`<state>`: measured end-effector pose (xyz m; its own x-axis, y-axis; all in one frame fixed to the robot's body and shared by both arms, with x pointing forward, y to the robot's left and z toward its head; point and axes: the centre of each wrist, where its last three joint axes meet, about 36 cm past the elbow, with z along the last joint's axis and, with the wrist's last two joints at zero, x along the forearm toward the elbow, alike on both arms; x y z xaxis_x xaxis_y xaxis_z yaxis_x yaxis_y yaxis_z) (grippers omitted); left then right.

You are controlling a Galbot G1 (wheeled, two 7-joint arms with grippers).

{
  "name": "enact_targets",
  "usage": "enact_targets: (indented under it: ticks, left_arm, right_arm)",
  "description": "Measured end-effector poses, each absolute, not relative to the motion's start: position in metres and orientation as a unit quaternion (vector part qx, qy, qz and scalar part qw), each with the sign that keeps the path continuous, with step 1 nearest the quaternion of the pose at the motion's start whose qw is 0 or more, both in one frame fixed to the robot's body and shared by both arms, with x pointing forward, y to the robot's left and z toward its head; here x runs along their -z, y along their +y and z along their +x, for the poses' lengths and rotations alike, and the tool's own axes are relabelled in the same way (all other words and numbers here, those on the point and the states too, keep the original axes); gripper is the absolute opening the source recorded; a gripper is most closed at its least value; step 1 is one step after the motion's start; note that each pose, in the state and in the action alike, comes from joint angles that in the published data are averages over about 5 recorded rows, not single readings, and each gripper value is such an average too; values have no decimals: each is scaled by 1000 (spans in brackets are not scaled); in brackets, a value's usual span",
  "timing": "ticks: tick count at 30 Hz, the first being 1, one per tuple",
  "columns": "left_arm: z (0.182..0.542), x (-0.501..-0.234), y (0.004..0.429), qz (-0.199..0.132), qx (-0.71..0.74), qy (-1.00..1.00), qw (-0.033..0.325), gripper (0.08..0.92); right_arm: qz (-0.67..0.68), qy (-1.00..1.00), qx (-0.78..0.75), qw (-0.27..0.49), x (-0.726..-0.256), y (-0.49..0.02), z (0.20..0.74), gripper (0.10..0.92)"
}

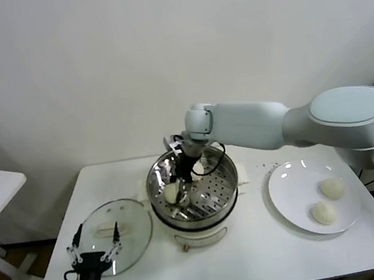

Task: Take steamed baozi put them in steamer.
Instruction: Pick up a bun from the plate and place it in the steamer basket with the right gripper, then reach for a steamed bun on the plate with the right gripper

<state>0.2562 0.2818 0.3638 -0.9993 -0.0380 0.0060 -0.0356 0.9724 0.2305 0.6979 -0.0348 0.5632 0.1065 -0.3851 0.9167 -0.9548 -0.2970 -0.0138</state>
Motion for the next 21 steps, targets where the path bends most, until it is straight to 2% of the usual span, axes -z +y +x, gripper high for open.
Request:
enact_targets:
  ticks: [5,15,21]
  left_arm:
    - [256,-364,282,19,116,-993,5,823]
    - [258,-365,282,19,117,-993,3,823]
    - [259,-364,282,18,117,-993,3,823]
  right_arm:
    - [673,-496,-449,317,-567,-33,698,808]
    - [674,-488,-463,306,-597,-46,699,823]
    - [669,-483,-480,299,-636,-79,695,823]
